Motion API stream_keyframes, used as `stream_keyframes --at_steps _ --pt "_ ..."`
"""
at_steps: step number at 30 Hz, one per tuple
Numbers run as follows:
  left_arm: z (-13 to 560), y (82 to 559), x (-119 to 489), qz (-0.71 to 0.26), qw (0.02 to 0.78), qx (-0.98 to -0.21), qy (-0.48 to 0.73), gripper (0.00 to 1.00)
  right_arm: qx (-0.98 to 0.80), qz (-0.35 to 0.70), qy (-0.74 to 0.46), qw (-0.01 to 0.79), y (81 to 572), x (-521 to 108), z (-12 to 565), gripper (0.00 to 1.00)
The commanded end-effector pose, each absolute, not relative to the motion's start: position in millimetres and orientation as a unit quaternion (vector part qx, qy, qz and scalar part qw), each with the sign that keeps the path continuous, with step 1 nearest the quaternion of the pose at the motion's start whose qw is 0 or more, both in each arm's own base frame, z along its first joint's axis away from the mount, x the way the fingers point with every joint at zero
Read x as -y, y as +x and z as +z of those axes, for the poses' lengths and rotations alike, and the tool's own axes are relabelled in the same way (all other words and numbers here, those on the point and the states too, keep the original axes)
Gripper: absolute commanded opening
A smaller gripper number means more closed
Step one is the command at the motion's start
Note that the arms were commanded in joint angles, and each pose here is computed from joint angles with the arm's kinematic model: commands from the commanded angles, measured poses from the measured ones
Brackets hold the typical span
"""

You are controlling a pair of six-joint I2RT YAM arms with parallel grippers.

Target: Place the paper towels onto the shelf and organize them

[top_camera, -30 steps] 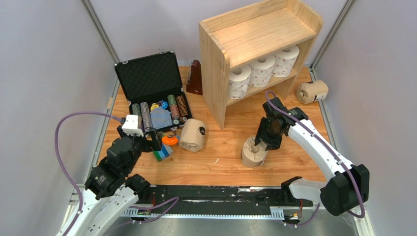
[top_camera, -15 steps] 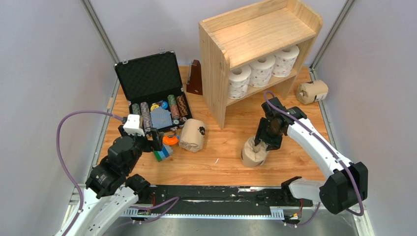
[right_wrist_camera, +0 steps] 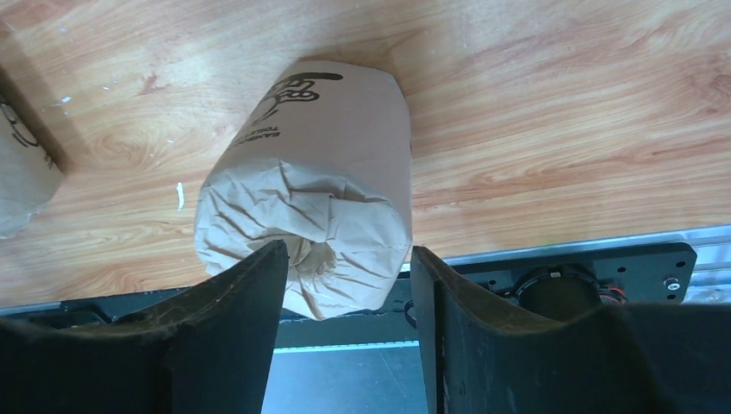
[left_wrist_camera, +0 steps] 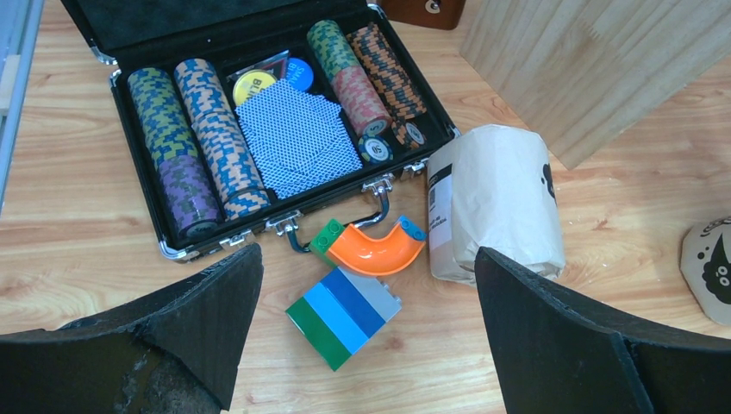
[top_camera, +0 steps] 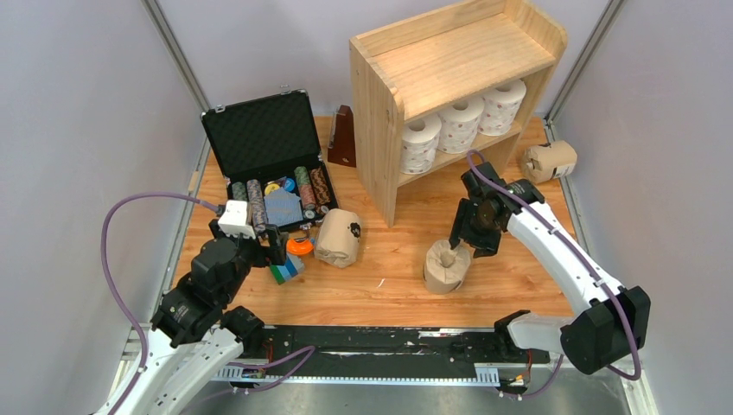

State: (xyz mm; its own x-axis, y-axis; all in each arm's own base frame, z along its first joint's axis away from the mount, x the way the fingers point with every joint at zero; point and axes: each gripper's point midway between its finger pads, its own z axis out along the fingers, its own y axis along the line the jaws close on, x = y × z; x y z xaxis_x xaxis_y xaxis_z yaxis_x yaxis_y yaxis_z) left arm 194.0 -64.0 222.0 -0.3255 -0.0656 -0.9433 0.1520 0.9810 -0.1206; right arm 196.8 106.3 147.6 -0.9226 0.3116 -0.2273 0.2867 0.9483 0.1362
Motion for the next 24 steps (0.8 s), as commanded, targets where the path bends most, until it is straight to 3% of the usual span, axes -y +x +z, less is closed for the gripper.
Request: stream_keyframes --at_steps 1,7,14,20,24 --pt "227 198 68 -0.098 0.588 -0.803 0.032 1.0 -0.982 0.044 0.143 0.116 193 -104 136 0.56" --pt "227 197 68 -0.098 0.587 -0.803 0.032 1.0 -0.984 0.045 0.138 0.101 190 -106 116 0.54" --pt "226 198 68 -0.098 0.585 -0.804 0.033 1.0 -0.984 0.05 0.138 0.103 198 -110 105 0.42" --pt "226 198 68 -0.096 0.584 -0.805 0.033 1.0 -0.983 0.057 0.129 0.119 206 -113 116 0.2" --pt "225 198 69 -0.098 0.583 -0.806 0.034 1.0 -0.98 0.054 0.126 0.144 214 -110 141 0.13"
